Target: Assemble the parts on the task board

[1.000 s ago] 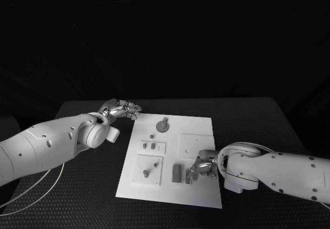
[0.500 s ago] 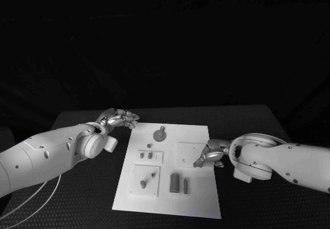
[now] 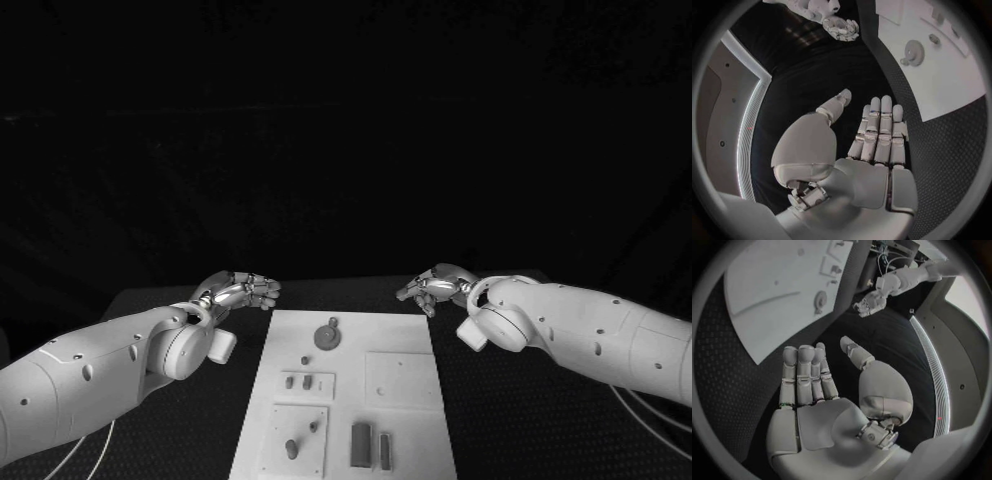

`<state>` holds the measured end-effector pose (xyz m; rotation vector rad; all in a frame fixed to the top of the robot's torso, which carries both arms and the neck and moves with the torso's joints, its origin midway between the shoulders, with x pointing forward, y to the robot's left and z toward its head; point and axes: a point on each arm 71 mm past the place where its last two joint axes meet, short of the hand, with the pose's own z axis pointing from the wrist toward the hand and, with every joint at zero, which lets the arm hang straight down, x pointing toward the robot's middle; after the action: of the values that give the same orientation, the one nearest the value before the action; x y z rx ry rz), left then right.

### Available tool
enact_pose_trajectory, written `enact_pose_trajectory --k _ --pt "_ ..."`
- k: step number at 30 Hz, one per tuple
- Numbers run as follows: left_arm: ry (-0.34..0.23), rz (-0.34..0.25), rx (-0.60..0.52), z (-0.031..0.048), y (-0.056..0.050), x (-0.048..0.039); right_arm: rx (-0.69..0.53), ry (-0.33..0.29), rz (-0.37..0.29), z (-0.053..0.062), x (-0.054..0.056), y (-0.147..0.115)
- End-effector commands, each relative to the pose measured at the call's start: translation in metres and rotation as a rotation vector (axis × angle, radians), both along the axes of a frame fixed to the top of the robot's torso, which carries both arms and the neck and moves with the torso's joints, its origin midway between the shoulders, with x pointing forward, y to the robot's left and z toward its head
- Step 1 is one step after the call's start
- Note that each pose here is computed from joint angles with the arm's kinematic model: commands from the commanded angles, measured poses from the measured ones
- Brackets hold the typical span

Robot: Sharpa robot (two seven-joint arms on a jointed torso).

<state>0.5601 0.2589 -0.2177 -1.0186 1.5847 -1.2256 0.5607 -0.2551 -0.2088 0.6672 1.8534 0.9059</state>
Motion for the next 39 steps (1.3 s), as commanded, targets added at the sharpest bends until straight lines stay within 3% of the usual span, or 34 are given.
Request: enact_pose_trajectory --k 1,5,11,24,27,32,38,39 --pt "-0.02 -0.004 -0.098 0.0087 -0.002 0.0061 0.219 -0.033 -0.024 -0.001 0.01 -0.002" --pt "-0.036 0.027 -0.104 0.0158 0.003 0.0142 0.277 -0.045 -0.064 -0.003 0.021 -0.003" --pt "-0.037 0.051 -0.127 0.0155 0.001 0.0233 0.328 -0.055 -0.114 -0.009 0.028 -0.007" --pt "-0.03 0.072 -0.102 0.0119 0.003 0.0195 0.311 -0.049 -0.138 -0.013 0.024 -0.005" --pt "-0.035 0.082 -0.109 0.0085 -0.001 0.0143 0.331 -0.06 -0.145 -0.015 0.02 -0.001" --pt "-0.05 0.116 -0.129 -0.0002 -0.015 -0.0032 0.392 -0.093 -0.173 -0.019 0.005 0.011" --pt "-0.076 0.176 -0.157 -0.0089 -0.038 -0.0377 0.485 -0.139 -0.233 -0.022 -0.025 0.031" --pt "-0.082 0.191 -0.162 -0.0098 -0.043 -0.0467 0.505 -0.147 -0.249 -0.022 -0.033 0.035"
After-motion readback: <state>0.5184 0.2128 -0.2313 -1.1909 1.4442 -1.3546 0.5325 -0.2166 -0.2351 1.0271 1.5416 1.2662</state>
